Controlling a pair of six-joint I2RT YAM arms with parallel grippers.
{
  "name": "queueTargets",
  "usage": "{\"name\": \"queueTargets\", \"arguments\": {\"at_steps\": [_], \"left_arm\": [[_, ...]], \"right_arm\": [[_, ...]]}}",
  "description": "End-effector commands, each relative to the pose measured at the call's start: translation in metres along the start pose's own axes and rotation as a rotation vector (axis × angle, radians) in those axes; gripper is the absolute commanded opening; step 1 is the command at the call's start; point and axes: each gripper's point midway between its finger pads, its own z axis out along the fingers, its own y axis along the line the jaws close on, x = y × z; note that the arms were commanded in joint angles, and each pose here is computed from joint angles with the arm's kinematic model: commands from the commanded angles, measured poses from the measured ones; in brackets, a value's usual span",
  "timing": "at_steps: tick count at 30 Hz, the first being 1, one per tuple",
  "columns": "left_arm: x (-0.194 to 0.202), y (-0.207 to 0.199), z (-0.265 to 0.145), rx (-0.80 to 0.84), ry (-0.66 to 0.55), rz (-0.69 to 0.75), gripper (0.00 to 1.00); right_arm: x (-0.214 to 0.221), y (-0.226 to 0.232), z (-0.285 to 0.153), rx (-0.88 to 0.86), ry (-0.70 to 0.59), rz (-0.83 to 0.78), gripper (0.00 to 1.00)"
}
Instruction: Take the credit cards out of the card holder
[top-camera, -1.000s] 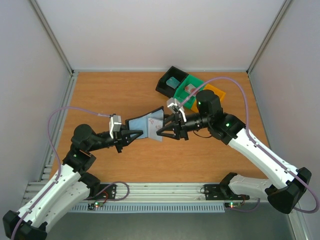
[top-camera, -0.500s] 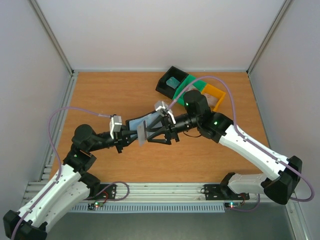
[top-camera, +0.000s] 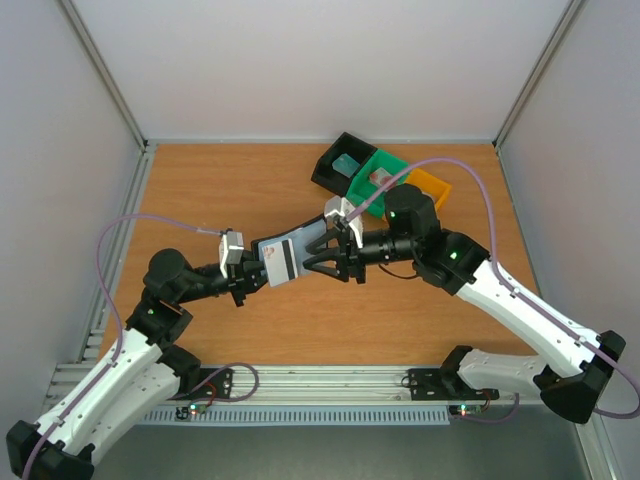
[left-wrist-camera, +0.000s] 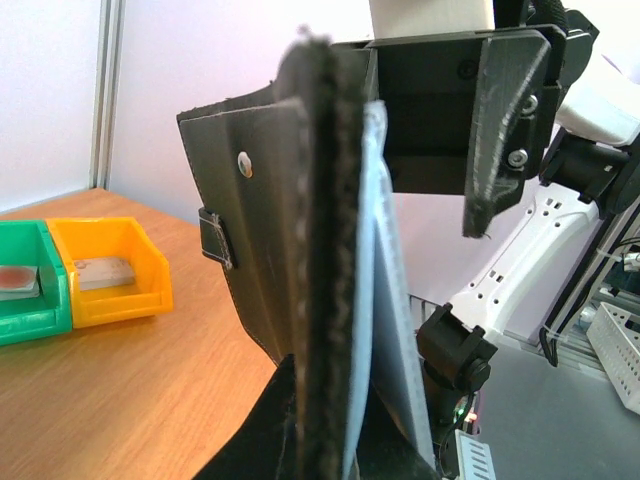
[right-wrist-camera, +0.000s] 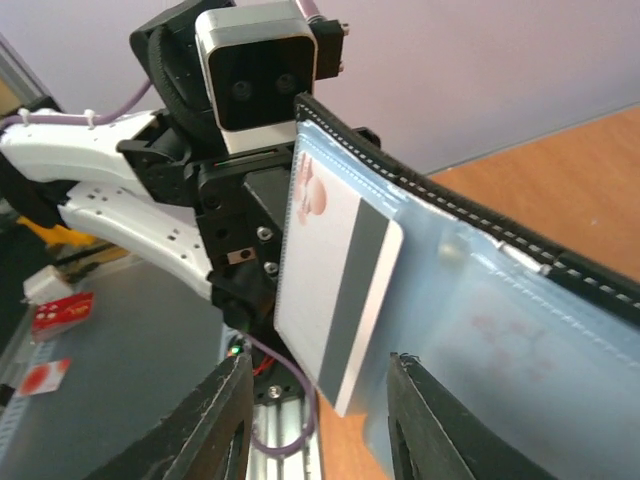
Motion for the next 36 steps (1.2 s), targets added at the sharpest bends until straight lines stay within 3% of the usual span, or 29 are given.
{"name": "queueTargets", "arguments": {"at_steps": [1,9,19,26,30,34,36], "left_arm": [[-0.015,-0.009,-0.003,0.029,-0.063,0.093,0.00],[-0.017,-0.013,-0.003,0.045,-0.068,0.106,0.00],[-0.014,-0.009,-0.002,0.033,-0.059,0.098,0.00],[-0.011,-0.006,-0.002,0.021,-0.057,0.088,0.00],[-0.010,-0.003,-0.002,0.007,-0.053,0.080,0.00],[-0.011,-0.005,-0.003,0.009,-0.054,0.079,0.00],[-0.010,-0.006,-0.003,0.015,-0.054,0.080,0.00]], "right_arm": [[-0.005,-0.011,0.000,0.069,0.004,-0.002,0.35],[-0.014,-0.012,0.017,-0.012,0.010,0.015,0.31],[-0.018,0.033,0.022,-0.328,-0.001,-0.001,0.28],[-0.019,0.034,0.025,-0.364,-0.006,0.019,0.27],[-0.019,0.031,0.027,-0.343,-0.015,0.019,0.19],[-0.014,0.025,0.023,-0.269,0.001,0.001,0.03],[-0.009,0.018,0.019,-0.197,0.013,-0.003,0.01]]}}
